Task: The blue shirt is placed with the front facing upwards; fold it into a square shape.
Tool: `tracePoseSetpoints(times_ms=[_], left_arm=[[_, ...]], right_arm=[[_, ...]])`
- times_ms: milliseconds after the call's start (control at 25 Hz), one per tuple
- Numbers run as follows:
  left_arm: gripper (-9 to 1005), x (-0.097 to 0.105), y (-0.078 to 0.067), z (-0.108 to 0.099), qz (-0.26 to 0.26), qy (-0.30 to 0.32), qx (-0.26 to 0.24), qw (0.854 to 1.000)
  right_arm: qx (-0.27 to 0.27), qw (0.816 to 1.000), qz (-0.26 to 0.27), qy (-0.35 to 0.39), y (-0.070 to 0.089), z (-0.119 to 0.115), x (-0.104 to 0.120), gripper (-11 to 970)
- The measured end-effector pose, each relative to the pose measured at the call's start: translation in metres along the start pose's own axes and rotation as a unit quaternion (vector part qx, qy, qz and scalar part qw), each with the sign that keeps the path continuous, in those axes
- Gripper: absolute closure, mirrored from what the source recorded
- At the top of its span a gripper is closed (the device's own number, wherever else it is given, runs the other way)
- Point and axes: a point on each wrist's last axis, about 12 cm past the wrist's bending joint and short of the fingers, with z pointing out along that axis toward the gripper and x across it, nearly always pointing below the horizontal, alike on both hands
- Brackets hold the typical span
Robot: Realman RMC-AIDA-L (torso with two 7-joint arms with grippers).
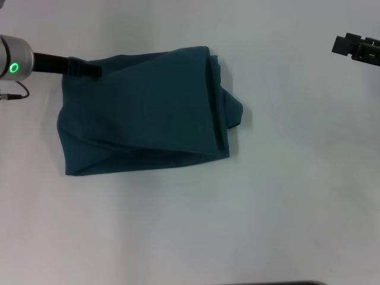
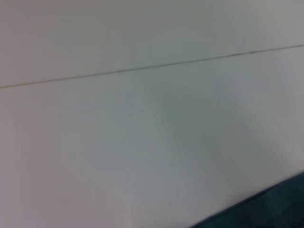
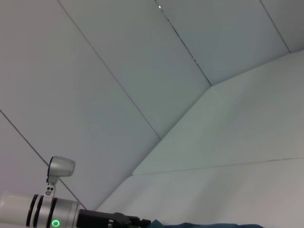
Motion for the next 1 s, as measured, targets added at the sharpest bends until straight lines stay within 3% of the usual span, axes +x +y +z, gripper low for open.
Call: tracePoseSetpoints(times_ms=[720, 840, 1000], left_arm=[[198, -0.012, -0.016, 0.001, 0.025, -0.010, 0.004, 1.000], [436, -0.011, -0.016, 0.001, 0.027, -0.005, 0.001, 1.000], [605, -0.012, -0.016, 0.000, 0.027, -0.005, -0.003, 1.000]], right_arm=[[0.003, 1.000, 0.001, -0.002, -0.001, -0.001, 0.000, 56], [0.005, 1.000, 0.001, -0.003, -0.001, -0.001, 0.000, 56], [0.005, 1.000, 0.000, -0.003, -0.001, 0.000, -0.001, 56]])
